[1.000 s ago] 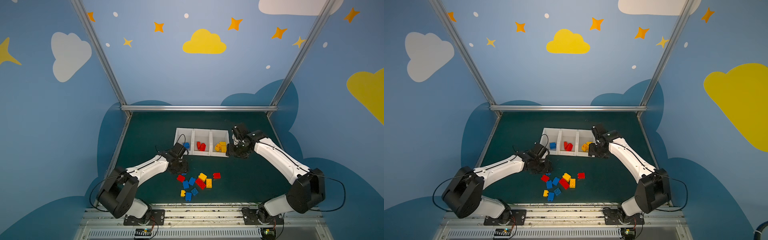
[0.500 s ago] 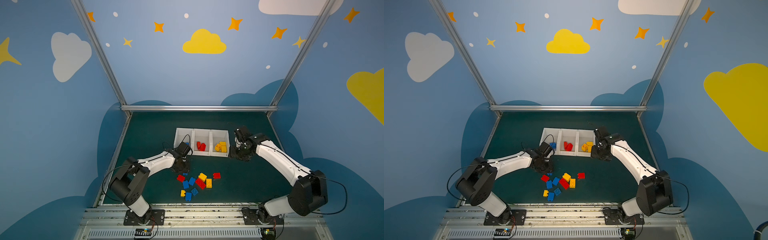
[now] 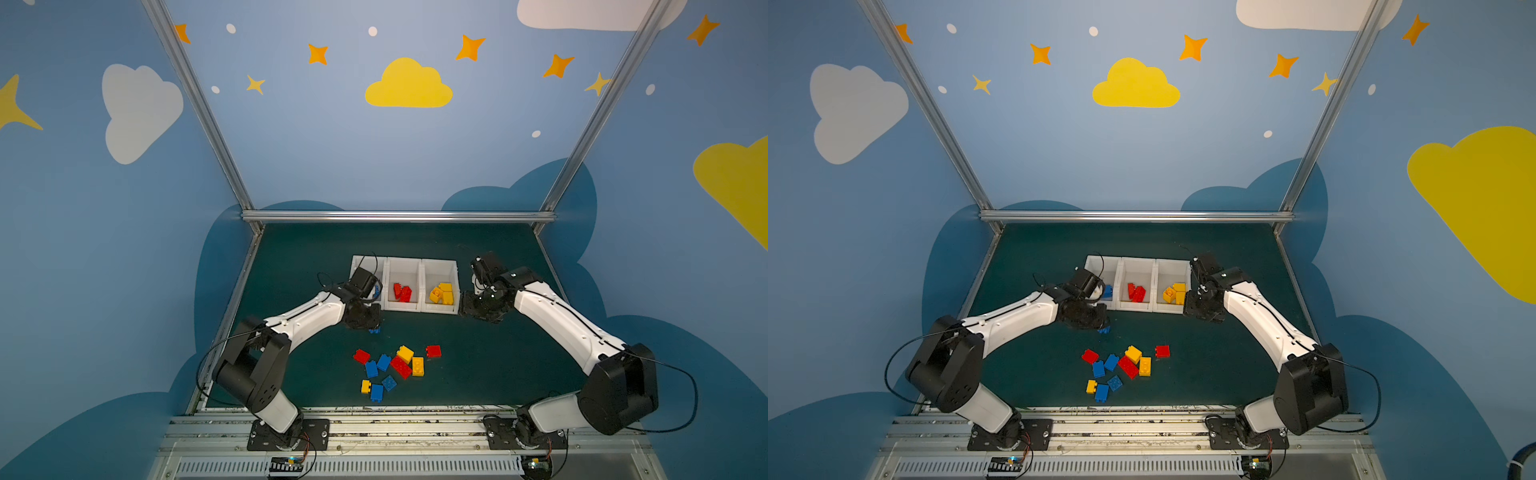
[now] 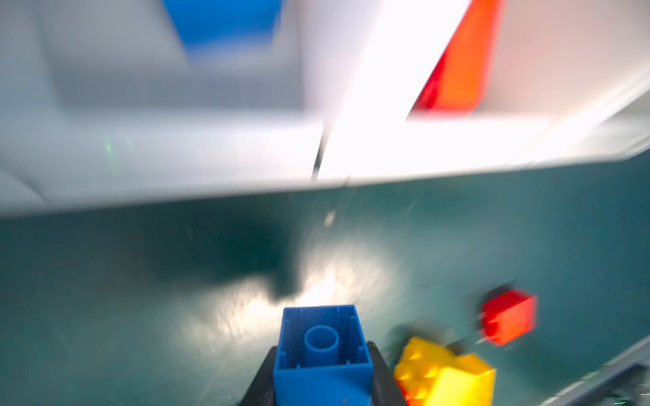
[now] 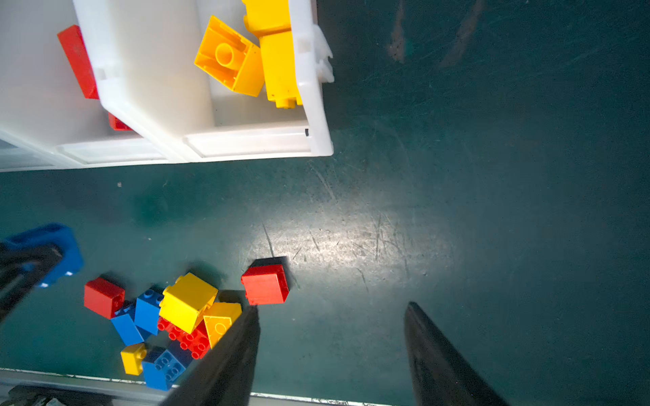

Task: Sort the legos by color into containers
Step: 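Carry the blue brick with the left gripper into the blue compartment, release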

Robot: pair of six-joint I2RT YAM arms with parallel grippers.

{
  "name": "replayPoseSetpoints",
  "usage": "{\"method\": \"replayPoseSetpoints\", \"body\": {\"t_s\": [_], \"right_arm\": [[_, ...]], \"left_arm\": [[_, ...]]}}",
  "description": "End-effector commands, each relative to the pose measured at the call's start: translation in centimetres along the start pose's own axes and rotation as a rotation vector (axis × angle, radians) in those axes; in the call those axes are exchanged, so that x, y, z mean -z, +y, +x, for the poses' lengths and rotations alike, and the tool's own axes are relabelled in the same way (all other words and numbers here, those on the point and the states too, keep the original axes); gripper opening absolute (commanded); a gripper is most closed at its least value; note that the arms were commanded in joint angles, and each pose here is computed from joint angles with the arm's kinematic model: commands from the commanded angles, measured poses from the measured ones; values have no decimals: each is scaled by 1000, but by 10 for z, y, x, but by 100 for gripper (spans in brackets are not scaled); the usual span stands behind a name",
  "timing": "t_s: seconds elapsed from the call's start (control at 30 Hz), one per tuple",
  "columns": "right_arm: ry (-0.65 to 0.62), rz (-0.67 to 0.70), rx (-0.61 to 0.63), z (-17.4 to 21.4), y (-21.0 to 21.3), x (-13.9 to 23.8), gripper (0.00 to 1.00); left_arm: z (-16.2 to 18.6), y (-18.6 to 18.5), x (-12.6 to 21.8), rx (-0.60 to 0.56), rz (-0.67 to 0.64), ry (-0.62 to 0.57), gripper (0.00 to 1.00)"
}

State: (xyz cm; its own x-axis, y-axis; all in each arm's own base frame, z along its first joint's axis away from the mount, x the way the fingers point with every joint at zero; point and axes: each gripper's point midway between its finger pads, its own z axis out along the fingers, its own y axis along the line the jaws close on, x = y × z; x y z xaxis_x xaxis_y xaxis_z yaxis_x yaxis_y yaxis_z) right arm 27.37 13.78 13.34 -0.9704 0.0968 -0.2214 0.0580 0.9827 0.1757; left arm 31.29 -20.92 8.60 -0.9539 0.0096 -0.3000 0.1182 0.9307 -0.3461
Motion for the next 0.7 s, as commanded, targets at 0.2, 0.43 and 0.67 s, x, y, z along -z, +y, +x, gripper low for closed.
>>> {"method": "replayPoseSetpoints", "body": {"t_s": [0.2, 0.43, 0.67], "right_arm": [[-18, 4, -15, -1, -3, 12, 65], [4, -4, -26, 1, -1, 8, 65], [4, 3, -24, 0, -2, 8, 65]], "left_arm": [[-92, 15, 16, -35, 10, -87, 33], [-109, 27, -5, -17, -16, -67, 33], [-113, 35, -3, -26, -68, -78, 39]]}}
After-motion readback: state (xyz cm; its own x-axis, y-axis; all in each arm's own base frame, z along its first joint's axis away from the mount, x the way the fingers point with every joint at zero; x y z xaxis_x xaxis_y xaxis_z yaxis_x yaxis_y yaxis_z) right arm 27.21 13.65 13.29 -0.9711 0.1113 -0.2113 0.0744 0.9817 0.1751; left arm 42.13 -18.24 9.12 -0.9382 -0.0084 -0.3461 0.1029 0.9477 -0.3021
